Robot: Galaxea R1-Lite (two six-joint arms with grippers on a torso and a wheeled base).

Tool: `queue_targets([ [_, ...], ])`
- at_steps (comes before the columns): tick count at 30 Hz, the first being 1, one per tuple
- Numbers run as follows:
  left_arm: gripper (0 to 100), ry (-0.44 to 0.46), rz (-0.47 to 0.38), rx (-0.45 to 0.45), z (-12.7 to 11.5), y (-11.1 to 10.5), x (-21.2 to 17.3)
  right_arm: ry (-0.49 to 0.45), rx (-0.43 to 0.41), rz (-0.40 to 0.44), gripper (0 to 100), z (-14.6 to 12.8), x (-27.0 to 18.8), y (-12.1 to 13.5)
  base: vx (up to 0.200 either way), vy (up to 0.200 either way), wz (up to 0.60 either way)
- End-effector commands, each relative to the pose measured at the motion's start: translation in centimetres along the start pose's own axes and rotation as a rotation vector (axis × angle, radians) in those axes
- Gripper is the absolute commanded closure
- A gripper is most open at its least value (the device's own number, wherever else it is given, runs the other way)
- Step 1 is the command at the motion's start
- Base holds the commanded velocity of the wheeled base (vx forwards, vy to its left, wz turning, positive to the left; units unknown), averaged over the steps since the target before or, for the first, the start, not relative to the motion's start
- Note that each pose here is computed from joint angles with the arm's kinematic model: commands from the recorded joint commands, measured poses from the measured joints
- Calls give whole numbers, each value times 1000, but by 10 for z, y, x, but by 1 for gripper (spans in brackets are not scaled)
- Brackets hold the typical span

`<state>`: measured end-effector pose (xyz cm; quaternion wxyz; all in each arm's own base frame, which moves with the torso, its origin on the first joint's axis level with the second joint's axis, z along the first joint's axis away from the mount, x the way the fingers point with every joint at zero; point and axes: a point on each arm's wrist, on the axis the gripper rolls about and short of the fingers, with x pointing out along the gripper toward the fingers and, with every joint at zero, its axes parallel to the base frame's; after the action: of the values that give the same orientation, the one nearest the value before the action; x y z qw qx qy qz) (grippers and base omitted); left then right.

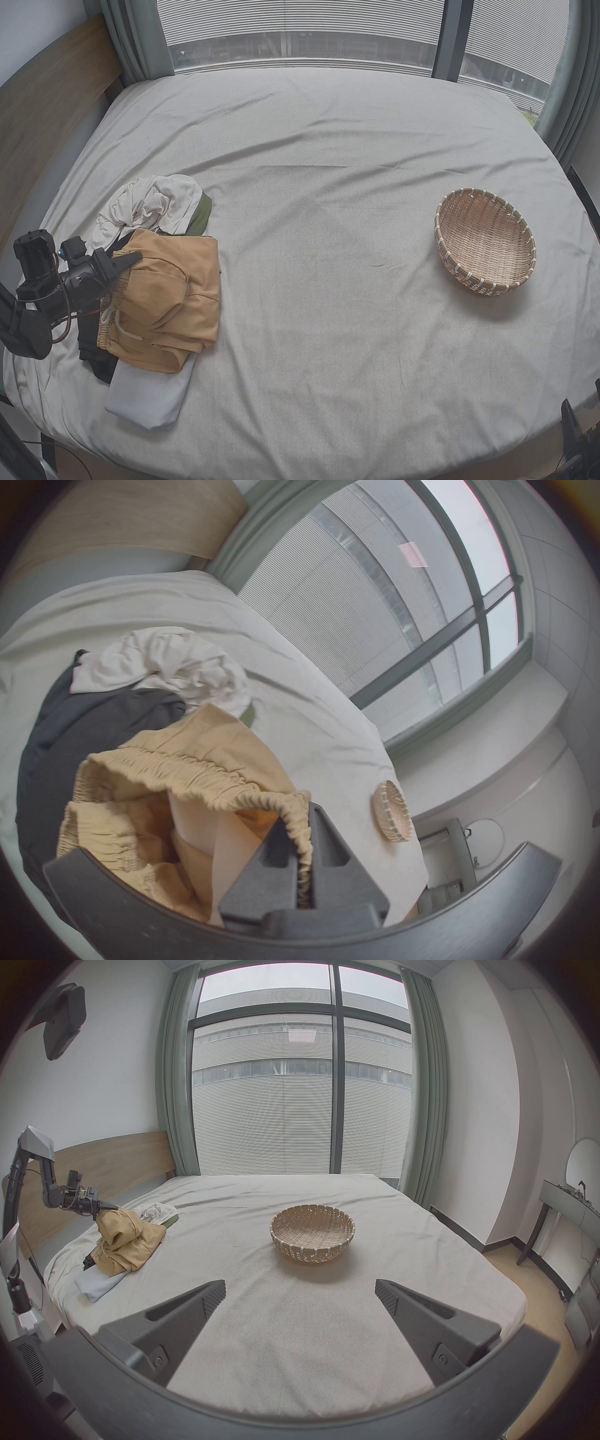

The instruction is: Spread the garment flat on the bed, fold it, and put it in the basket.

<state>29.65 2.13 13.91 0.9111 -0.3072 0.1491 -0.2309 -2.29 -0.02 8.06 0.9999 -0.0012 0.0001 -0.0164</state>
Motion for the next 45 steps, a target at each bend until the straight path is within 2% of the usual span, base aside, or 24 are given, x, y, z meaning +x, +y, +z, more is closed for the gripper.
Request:
queue_targets([
  [1, 100, -6, -117, 62, -1, -46, -7, 1, -1, 1, 0, -5, 0, 0, 0, 0, 0],
  [6, 100, 5, -177, 85, -5, -65, -6, 1, -1, 1, 0, -5, 0, 0, 0, 0, 0],
  [7, 100, 13, -216, 99, -7, -77, -6, 1, -1, 1, 0, -5, 0, 0, 0, 0, 0],
  [15, 100, 30, -376, 153, -13, -124, -6, 1, -2, 1, 0, -5, 0, 0, 0, 0, 0],
  [25, 100, 37, -569, 210, -15, -175, 8, 1, -2, 1, 0, -5, 0, 0, 0, 0, 0],
  [29, 100, 58, -593, 246, -24, -180, 20, 1, -2, 1, 0, -5, 0, 0, 0, 0, 0],
  [32, 100, 64, -559, 258, -32, -176, 29, 1, -4, 1, 0, -5, 0, 0, 0, 0, 0],
  [34, 100, 71, -551, 255, -35, -173, 35, 1, -4, 1, 0, -5, 0, 0, 0, 0, 0],
  [37, 100, 52, -590, 258, -33, -183, 40, 1, -5, 1, 0, -5, 0, 0, 0, 0, 0],
  [45, 100, 30, -758, 143, -17, -233, 30, 1, -8, 2, 0, -5, 0, 0, 0, 0, 0],
])
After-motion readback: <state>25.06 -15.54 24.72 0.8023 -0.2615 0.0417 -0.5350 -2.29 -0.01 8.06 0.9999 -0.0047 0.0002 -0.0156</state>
